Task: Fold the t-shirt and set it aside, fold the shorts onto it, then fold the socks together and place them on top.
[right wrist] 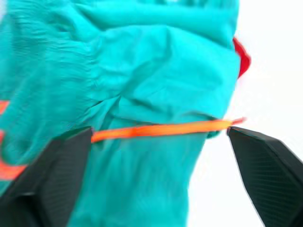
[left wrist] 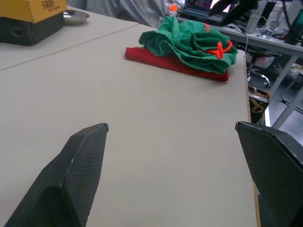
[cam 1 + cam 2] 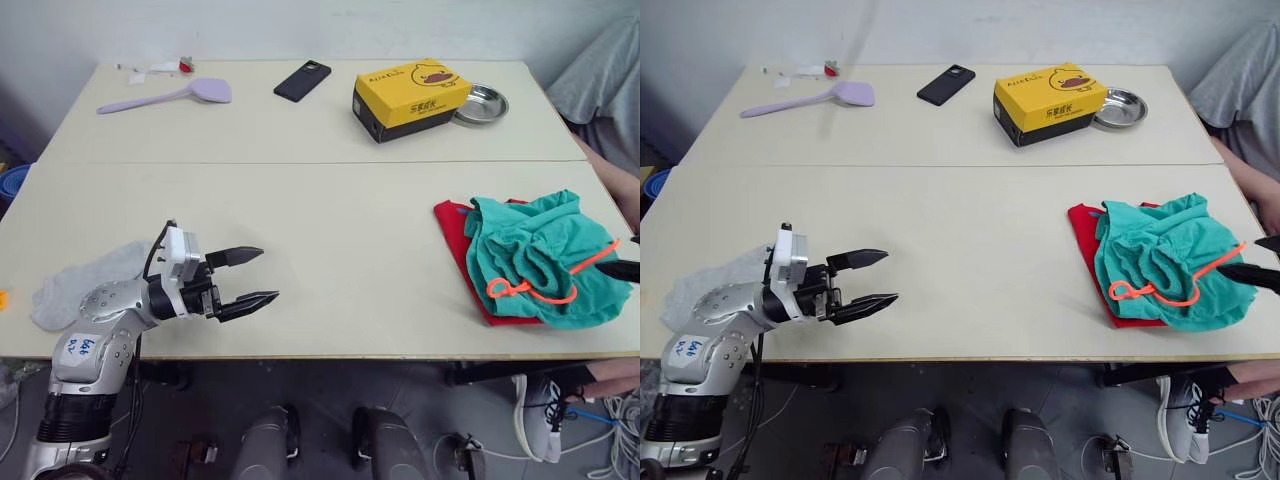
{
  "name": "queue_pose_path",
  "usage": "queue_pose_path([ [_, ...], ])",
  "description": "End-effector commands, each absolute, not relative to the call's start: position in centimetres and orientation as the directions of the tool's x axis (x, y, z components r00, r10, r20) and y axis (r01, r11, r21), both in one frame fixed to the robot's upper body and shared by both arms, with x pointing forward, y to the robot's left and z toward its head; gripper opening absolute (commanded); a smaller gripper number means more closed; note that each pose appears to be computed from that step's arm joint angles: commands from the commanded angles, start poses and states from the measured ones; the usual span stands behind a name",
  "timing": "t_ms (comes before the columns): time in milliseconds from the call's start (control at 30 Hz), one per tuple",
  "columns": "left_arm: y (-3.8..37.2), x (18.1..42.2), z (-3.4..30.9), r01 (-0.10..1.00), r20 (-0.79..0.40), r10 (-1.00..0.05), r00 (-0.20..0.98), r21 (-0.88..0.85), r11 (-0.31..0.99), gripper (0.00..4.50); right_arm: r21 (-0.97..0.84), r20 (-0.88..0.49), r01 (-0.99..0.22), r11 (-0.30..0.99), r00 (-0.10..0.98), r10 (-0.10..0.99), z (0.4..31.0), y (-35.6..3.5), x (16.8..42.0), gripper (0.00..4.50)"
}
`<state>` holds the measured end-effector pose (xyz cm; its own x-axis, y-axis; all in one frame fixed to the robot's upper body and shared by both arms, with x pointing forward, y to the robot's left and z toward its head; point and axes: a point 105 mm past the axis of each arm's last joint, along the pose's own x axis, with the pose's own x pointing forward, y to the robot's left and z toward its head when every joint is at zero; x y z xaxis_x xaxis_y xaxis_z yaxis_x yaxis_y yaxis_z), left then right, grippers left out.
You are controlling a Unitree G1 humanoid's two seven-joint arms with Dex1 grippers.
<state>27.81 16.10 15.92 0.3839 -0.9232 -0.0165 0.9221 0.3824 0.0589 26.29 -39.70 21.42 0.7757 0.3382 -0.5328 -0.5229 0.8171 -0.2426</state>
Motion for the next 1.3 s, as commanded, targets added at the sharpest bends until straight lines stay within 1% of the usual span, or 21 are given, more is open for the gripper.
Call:
queue_pose_path([
  [33, 16.5, 27.4, 16.3, 0.922, -0.025, -0.925, 0.379, 0.089, 0.376, 4.50, -0.360, -0.471, -0.601, 0.714, 0.777, 0.417, 23.6, -37.7, 25.0, 4.46],
  [100, 16.8, 27.5, 16.1, 0.913, -0.039, -0.915, 0.401, 0.097, 0.396, 4.50, -0.478, -0.380, -0.580, 0.659, 0.814, 0.440, 23.5, -36.1, 25.6, 4.46],
  [133, 17.1, 27.6, 16.0, 0.907, -0.045, -0.909, 0.415, 0.106, 0.408, 4.50, -0.514, -0.322, -0.577, 0.635, 0.816, 0.480, 23.4, -34.8, 25.9, 4.46],
  [200, 17.5, 27.7, 16.0, 0.894, -0.055, -0.897, 0.439, 0.120, 0.431, 4.50, -0.557, -0.215, -0.582, 0.593, 0.791, 0.573, 23.3, -31.7, 26.4, 4.46],
  [267, 18.2, 27.7, 15.9, 0.883, -0.070, -0.884, 0.463, 0.131, 0.452, 4.50, -0.573, -0.119, -0.600, 0.559, 0.736, 0.667, 22.8, -27.8, 26.7, 4.46],
  [333, 18.6, 27.6, 15.9, 0.875, -0.081, -0.876, 0.476, 0.140, 0.463, 4.50, -0.580, -0.105, -0.626, 0.522, 0.692, 0.714, 22.0, -25.4, 26.5, 4.46],
  [467, 20.4, 26.8, 15.7, 0.834, -0.103, -0.835, 0.541, 0.196, 0.516, 4.50, -0.572, -0.041, -0.698, 0.432, 0.550, 0.834, 19.0, -20.0, 26.3, 4.46],
  [533, 21.6, 26.4, 15.8, 0.792, -0.101, -0.799, 0.593, 0.253, 0.555, 4.50, -0.541, -0.013, -0.738, 0.402, 0.486, 0.874, 17.8, -18.6, 25.9, 4.46],
  [633, 23.6, 25.7, 15.7, 0.724, -0.098, -0.731, 0.676, 0.276, 0.632, 4.50, -0.522, -0.064, -0.792, 0.315, 0.405, 0.912, 15.8, -17.5, 25.1, 4.46],
  [667, 24.8, 25.5, 15.8, 0.669, -0.078, -0.679, 0.730, 0.288, 0.685, 4.50, -0.514, -0.055, -0.803, 0.301, 0.381, 0.923, 15.7, -17.2, 24.8, 4.46],
  [733, 27.4, 24.0, 15.5, 0.565, -0.062, -0.573, 0.817, 0.282, 0.776, 4.50, -0.498, 0.018, -0.799, 0.337, 0.379, 0.925, 16.3, -16.8, 24.9, 4.46],
  [800, 29.8, 21.5, 14.4, 0.482, -0.089, -0.476, 0.875, 0.247, 0.840, 4.50, -0.501, 0.072, -0.788, 0.359, 0.375, 0.924, 16.8, -16.6, 24.8, 4.46],
  [867, 32.4, 19.0, 13.2, 0.361, -0.101, -0.348, 0.932, 0.200, 0.911, 4.50, -0.499, 0.090, -0.794, 0.347, 0.351, 0.932, 16.9, -16.2, 24.5, 4.46],
  [967, 35.6, 16.0, 11.8, 0.180, -0.116, -0.166, 0.979, 0.132, 0.975, 4.50, -0.495, 0.079, -0.814, 0.306, 0.308, 0.948, 16.8, -15.6, 24.0, 4.46],
  [1033, 37.2, 14.0, 10.3, 0.085, -0.179, -0.068, 0.981, 0.085, 0.993, 4.50, -0.495, 0.062, -0.825, 0.271, 0.278, 0.959, 16.6, -15.2, 23.8, 4.46],
  [1067, 38.1, 13.2, 9.9, 0.017, -0.190, -0.006, 0.982, 0.052, 0.999, 4.50, -0.490, 0.055, -0.833, 0.255, 0.263, 0.963, 16.4, -15.0, 23.6, 4.46],
  [1100, 38.6, 12.8, 9.7, -0.028, -0.195, 0.033, 0.980, 0.031, 0.999, 4.50, -0.486, 0.051, -0.838, 0.246, 0.254, 0.966, 16.4, -14.8, 23.5, 4.46],
  [1167, 39.1, 12.2, 10.1, -0.081, -0.172, 0.085, 0.981, 0.028, 0.996, 4.50, -0.482, 0.042, -0.846, 0.229, 0.239, 0.970, 16.2, -14.6, 23.3, 4.46],
  [1233, 39.2, 12.5, 11.1, -0.090, -0.136, 0.096, 0.986, 0.049, 0.995, 4.50, -0.480, 0.043, -0.848, 0.225, 0.234, 0.971, 16.2, -14.4, 23.3, 4.46],
  [1300, 38.8, 13.4, 12.0, -0.055, -0.118, 0.064, 0.991, 0.076, 0.996, 4.50, -0.478, 0.047, -0.850, 0.222, 0.228, 0.973, 16.4, -14.2, 23.2, 4.46],
])
